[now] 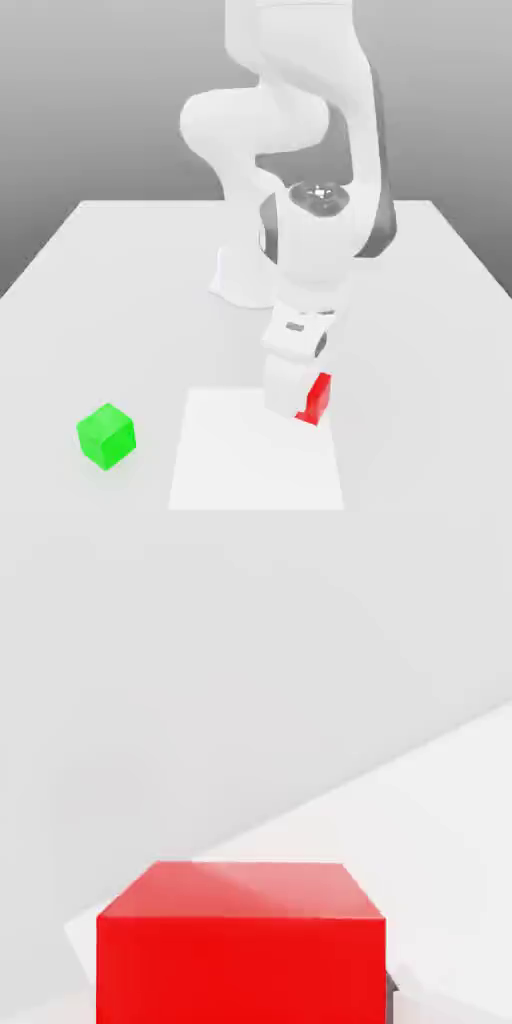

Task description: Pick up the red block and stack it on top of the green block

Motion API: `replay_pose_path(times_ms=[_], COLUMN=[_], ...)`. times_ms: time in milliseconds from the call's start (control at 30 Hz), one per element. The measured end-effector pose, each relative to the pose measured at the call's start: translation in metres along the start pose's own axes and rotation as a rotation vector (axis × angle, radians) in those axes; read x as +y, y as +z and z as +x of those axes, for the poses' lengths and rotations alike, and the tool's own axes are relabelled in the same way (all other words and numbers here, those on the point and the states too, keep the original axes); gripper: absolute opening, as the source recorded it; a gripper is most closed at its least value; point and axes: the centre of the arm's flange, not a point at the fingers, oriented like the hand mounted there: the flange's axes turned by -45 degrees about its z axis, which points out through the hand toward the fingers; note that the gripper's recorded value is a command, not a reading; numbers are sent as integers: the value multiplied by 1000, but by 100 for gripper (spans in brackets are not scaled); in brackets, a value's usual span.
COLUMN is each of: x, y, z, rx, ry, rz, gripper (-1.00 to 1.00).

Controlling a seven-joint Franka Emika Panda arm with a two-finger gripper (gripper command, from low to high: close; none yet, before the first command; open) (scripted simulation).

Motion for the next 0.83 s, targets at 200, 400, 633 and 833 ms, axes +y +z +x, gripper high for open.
replay_pose_path(times_ms=[200,400,633,833], x=[0,110,169,168], y=[-49,-75,-63,-32], z=[-1,-110,-210,-211], rx=[0,2,4,2], ry=[3,449,747,750], rz=[0,7,0,1], gripper=[-100,-100,-100,100])
